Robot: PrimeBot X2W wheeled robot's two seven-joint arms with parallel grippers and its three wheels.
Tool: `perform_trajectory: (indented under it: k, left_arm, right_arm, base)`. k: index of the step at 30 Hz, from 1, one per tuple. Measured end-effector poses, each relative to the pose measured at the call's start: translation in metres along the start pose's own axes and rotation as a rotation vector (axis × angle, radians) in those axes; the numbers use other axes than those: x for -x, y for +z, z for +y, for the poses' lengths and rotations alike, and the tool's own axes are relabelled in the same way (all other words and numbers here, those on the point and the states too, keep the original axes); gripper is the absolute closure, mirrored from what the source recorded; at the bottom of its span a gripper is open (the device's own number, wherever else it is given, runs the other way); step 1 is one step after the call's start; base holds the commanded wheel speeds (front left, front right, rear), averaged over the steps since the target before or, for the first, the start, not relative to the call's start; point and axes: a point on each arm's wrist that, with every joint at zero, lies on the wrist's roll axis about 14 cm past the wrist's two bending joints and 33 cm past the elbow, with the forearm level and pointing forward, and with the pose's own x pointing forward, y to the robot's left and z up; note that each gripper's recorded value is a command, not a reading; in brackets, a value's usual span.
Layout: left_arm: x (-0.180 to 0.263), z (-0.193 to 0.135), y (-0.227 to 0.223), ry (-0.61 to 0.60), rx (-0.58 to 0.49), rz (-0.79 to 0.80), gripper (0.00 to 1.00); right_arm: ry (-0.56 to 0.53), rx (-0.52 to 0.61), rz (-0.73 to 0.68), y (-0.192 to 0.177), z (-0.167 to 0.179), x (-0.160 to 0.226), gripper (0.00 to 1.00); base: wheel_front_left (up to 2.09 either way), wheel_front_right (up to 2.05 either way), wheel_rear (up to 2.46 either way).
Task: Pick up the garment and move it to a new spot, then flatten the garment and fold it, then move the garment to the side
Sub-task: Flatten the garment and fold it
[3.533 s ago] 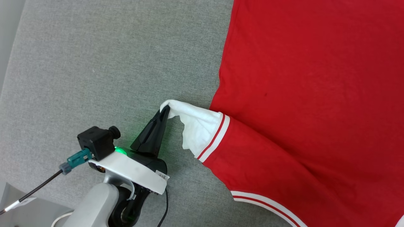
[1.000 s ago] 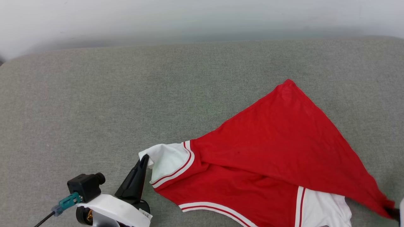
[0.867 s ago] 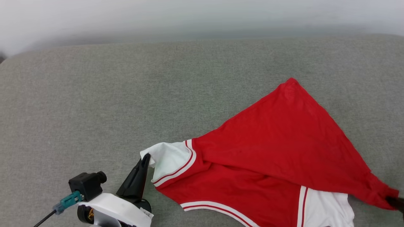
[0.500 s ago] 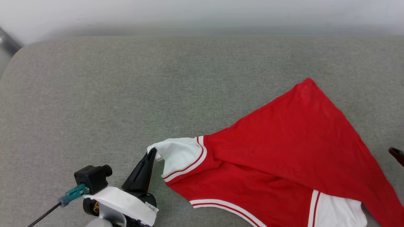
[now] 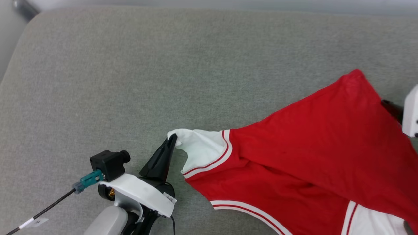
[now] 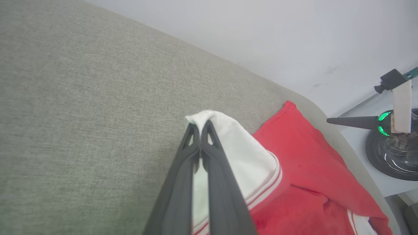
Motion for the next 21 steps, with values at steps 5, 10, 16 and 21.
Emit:
perform_trajectory:
  k: [5, 10, 16, 21]
  left_arm:
    - [-0.003, 0.014, -0.006, 0.034, -0.006, 0.022, 1.0]
    - [-0.004, 0.021, -0.01, 0.05, -0.004, 0.032, 1.0]
    - [-0.006, 0.027, -0.014, 0.061, -0.004, 0.045, 1.0]
    - [-0.008, 0.029, -0.018, 0.065, -0.001, 0.057, 1.0]
  right_arm:
    - [0.031, 0.047, 0.023, 0.007, 0.017, -0.036, 0.0]
    - [0.034, 0.096, 0.045, 0.009, 0.025, -0.058, 0.0]
    - [0.052, 0.122, 0.069, 0.01, 0.031, -0.074, 0.0]
    - [0.052, 0.151, 0.066, 0.013, 0.033, -0.083, 0.0]
  base:
    - [0.0, 0.0, 0.0]
    - [0.0, 0.0, 0.0]
    - [0.0, 0.0, 0.0]
    - [0.0, 0.0, 0.0]
